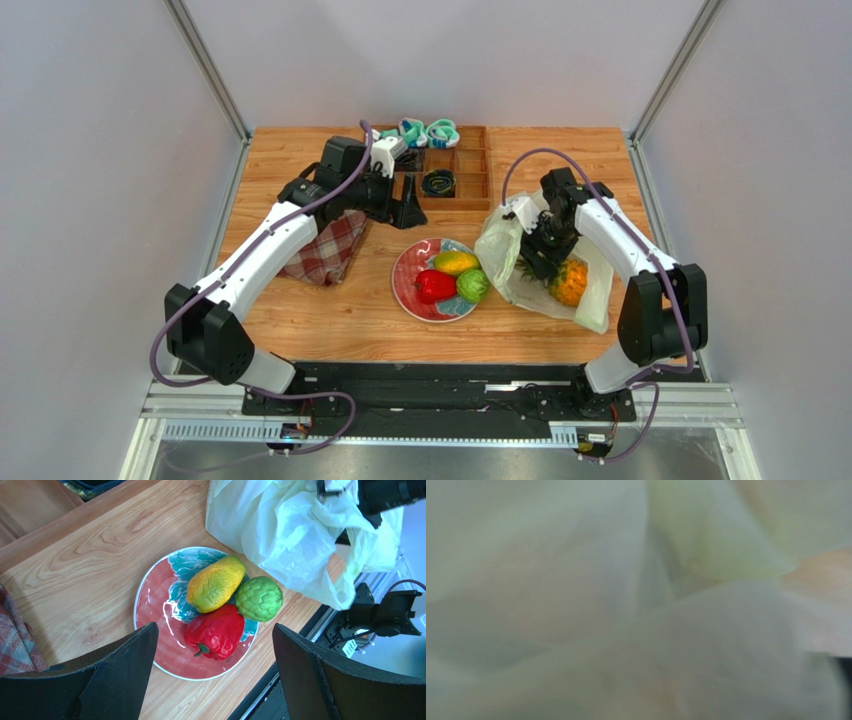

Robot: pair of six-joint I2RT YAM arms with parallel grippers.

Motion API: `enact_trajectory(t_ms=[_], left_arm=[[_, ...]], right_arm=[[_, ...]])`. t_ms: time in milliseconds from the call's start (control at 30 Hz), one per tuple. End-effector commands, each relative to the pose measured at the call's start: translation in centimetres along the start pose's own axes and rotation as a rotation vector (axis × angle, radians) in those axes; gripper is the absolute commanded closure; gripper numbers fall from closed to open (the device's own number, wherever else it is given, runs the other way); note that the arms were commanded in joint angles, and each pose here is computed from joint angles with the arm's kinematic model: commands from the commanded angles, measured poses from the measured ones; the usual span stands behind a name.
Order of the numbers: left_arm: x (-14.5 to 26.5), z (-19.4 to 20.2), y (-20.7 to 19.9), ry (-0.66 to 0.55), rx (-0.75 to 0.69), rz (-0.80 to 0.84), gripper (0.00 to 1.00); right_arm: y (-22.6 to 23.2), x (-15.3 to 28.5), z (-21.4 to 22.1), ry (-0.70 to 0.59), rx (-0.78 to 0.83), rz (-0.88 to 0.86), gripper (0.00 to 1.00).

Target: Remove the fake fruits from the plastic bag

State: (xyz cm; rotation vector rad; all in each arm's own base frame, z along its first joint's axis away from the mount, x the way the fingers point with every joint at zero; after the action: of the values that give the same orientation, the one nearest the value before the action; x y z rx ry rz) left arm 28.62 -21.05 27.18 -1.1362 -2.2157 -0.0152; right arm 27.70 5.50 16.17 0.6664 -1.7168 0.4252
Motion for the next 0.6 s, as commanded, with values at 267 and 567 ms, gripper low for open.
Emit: enact_trajectory(t_ms=[267, 567], left_arm=[[-0.2, -1.2, 0.0, -0.03, -0.007, 0.006, 0.07], [-0.3, -1.2, 0.3, -0.027, -0.005, -0.016, 0.08]], right_arm=[[0.2, -1.6, 1.8, -0.064, 0.027, 0.071, 0.48], [0.9, 0.9, 1.1, -0.125, 0.043, 0.058, 1.0]])
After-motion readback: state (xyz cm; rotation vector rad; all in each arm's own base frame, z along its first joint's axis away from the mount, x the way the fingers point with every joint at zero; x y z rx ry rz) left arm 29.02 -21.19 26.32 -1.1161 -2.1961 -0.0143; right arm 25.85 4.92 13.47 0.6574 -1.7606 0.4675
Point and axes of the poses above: each gripper's point midway between its finger pads, its own x axis back along the fingers, its own y axis along the line the jaws close on, z = x × y, the point moved 6 cm from there along x, back along the fingers, and after that the axes turned 12 degrees about -x, right-handed, at the moved point
